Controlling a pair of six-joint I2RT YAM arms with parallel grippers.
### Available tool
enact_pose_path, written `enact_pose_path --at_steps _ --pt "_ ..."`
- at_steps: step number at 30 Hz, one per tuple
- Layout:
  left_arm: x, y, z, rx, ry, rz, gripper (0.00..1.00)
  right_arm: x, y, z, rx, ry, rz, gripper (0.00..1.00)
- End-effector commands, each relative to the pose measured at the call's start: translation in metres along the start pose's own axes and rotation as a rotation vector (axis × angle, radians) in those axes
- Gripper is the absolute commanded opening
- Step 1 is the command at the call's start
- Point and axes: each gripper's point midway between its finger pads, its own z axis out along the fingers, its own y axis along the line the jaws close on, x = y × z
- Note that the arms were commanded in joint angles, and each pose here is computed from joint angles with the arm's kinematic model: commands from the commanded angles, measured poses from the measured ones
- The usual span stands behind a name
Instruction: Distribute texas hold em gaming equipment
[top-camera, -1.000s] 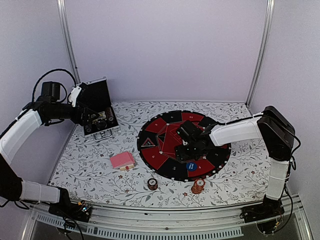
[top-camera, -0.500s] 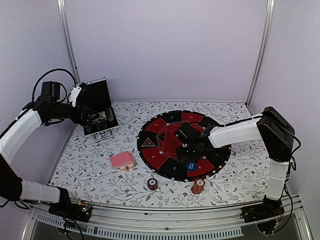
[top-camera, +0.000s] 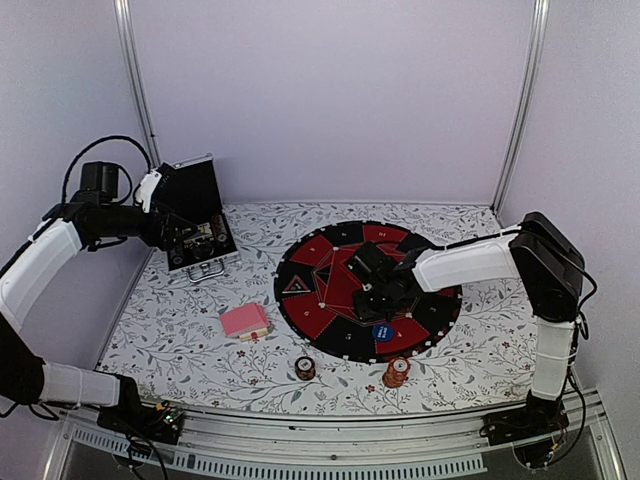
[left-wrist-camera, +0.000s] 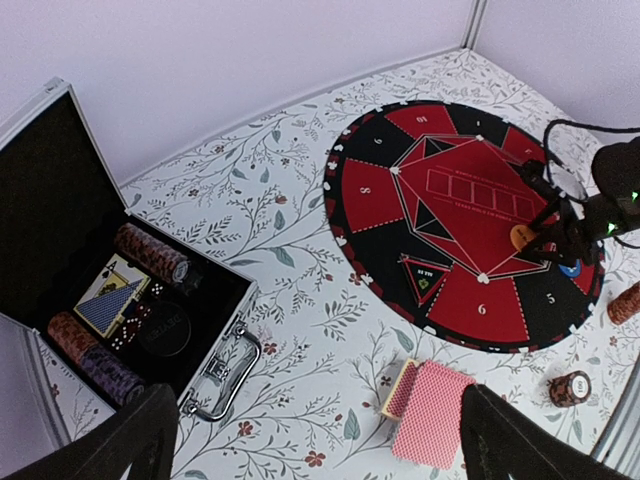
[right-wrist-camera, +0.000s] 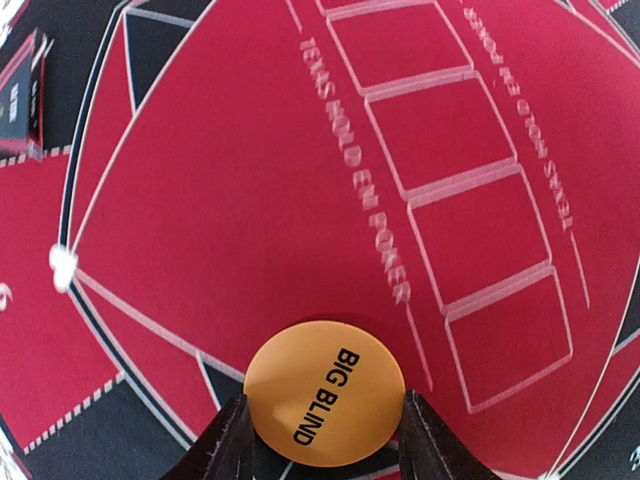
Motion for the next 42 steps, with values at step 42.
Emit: enact_pose_path --at_steps 42 --pt "0.002 -0.002 0.004 0.021 0.034 0.020 1.00 -0.211 -0.083 0.025 0.043 -0.283 0.013 0.71"
